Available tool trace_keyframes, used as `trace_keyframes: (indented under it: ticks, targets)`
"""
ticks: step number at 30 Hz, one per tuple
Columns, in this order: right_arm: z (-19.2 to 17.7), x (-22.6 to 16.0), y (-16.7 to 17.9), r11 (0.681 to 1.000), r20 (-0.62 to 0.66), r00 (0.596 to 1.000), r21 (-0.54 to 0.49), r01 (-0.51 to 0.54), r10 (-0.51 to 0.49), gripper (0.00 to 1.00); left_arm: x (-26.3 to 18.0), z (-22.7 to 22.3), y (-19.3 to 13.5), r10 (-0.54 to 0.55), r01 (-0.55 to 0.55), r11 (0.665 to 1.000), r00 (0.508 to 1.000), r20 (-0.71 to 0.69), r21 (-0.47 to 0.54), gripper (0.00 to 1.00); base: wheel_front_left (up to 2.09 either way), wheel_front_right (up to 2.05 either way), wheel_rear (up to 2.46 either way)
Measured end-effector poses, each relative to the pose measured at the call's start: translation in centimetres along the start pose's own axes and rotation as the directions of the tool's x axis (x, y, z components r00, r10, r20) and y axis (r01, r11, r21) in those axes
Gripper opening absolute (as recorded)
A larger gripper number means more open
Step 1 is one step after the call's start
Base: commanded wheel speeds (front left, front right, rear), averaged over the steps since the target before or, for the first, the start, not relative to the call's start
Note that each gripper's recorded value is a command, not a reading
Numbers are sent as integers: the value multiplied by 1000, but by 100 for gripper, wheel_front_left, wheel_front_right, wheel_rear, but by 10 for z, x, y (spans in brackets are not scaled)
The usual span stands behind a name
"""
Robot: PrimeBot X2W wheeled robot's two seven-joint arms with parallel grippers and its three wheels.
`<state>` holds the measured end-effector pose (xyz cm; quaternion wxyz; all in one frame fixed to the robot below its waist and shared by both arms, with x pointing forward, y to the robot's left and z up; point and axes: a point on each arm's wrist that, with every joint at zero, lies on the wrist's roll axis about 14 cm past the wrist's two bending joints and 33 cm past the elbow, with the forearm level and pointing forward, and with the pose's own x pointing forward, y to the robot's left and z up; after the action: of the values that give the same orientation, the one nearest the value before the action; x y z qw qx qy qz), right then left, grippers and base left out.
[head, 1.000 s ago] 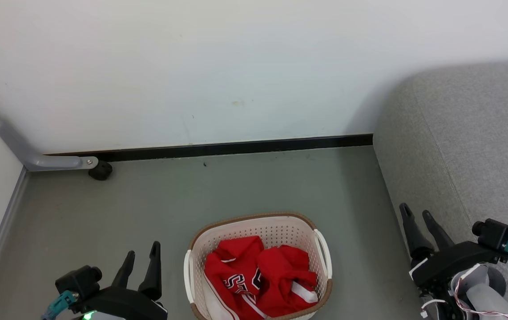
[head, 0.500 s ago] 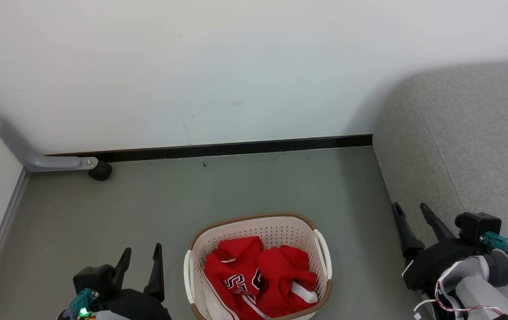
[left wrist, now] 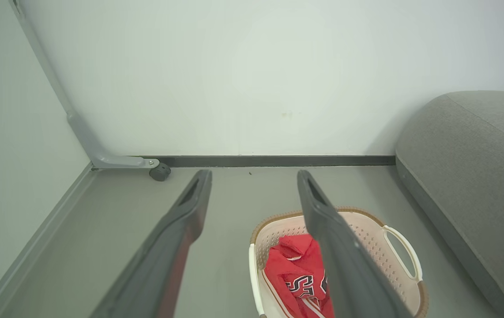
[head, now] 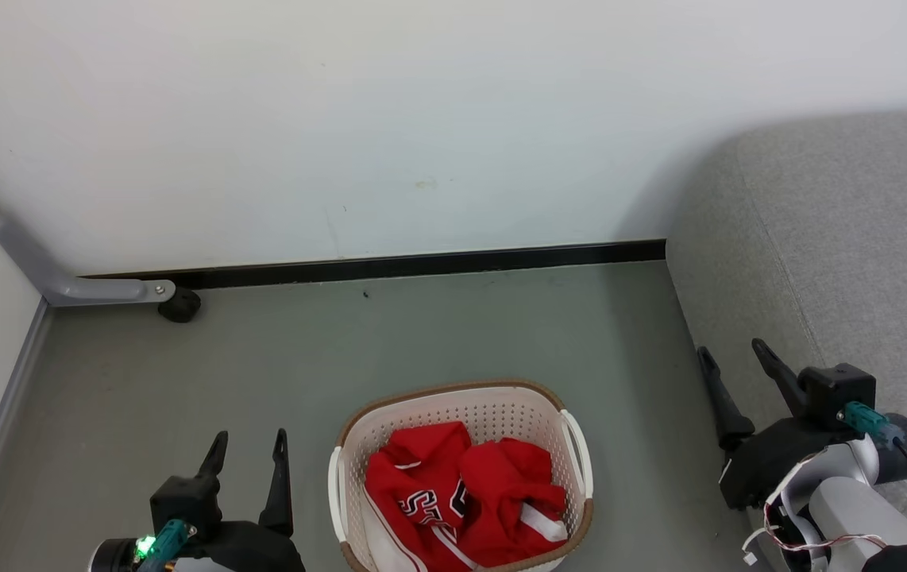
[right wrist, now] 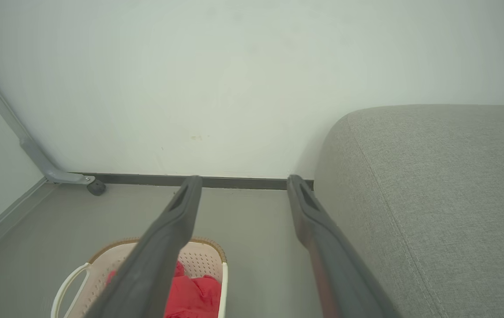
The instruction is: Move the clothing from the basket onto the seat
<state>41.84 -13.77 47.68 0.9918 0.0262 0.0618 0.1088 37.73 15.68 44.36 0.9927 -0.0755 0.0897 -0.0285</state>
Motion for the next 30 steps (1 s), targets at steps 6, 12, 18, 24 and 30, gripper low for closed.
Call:
trace_keyframes:
  ticks: [6,12,18,24,30]
  targets:
    - [8,3,-3,999,27,1000,-53,5,-4,100,2,8,0,9,-10,1000,999,37,20,100,0,0,0]
    - [14,5,-8,999,47,999,-43,25,-23,100,3,16,3,33,-33,999,997,65,-3,100,0,0,0]
    - [18,7,-11,999,60,998,-36,38,-36,100,4,18,3,34,-34,999,997,72,-1,100,0,0,0]
    - [20,8,-10,999,72,997,-40,34,-31,100,3,12,-3,15,-14,1000,998,60,-10,100,0,0,0]
    - [20,15,-15,999,77,996,-39,36,-33,100,7,1,-9,1,1,999,1000,32,-37,100,0,0,0]
